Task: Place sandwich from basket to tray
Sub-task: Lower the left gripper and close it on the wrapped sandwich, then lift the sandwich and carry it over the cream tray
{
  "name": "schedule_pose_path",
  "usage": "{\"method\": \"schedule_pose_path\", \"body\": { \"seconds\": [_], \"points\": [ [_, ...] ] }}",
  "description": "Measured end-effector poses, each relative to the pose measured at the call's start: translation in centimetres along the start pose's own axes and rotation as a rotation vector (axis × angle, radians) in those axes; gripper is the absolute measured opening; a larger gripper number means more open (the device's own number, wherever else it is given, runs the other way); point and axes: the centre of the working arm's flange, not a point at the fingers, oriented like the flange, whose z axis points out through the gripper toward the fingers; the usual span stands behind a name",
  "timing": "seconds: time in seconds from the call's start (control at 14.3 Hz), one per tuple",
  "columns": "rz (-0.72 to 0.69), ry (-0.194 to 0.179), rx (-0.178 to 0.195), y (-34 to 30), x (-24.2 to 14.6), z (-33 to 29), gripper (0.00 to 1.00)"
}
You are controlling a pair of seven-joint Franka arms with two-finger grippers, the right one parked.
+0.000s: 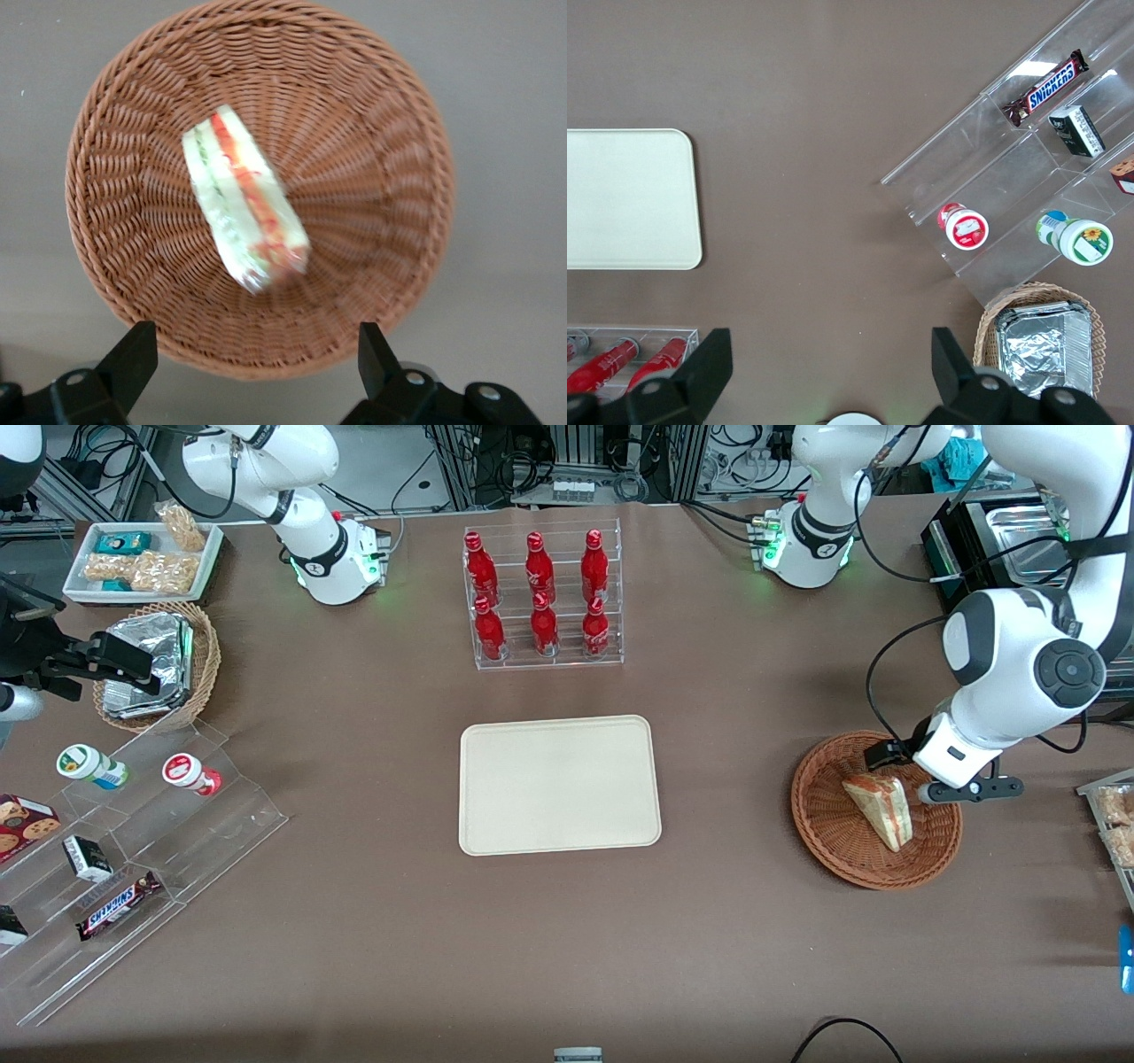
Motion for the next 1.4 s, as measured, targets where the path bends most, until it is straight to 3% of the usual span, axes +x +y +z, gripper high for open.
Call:
{"method": "schedule_pose_path", "body": {
  "seconds": [0.14, 0.35, 0.56, 0.84, 1.19, 1.33, 1.4],
  "points": [
    [-0.119, 0.007, -0.004, -0.3, 0.1, 1.3, 1.00],
    [-0.337, 0.066, -0.023, 0.4, 1.1, 2.8, 1.00],
    [-0.429, 0.096, -0.041, 0.9, 1.8, 5.0, 1.00],
    [-0.433, 0.069, -0.034, 1.0, 2.1, 8.0, 0.94],
    [-0.414, 0.051, -0.025, 0.9, 2.2, 8.3, 0.43],
    [-0.400, 0.026, -0.016, 1.4, 2.5, 7.1, 0.26],
    [-0.385, 0.001, -0.007, 2.2, 2.7, 5.9, 0.23]
  ]
}}
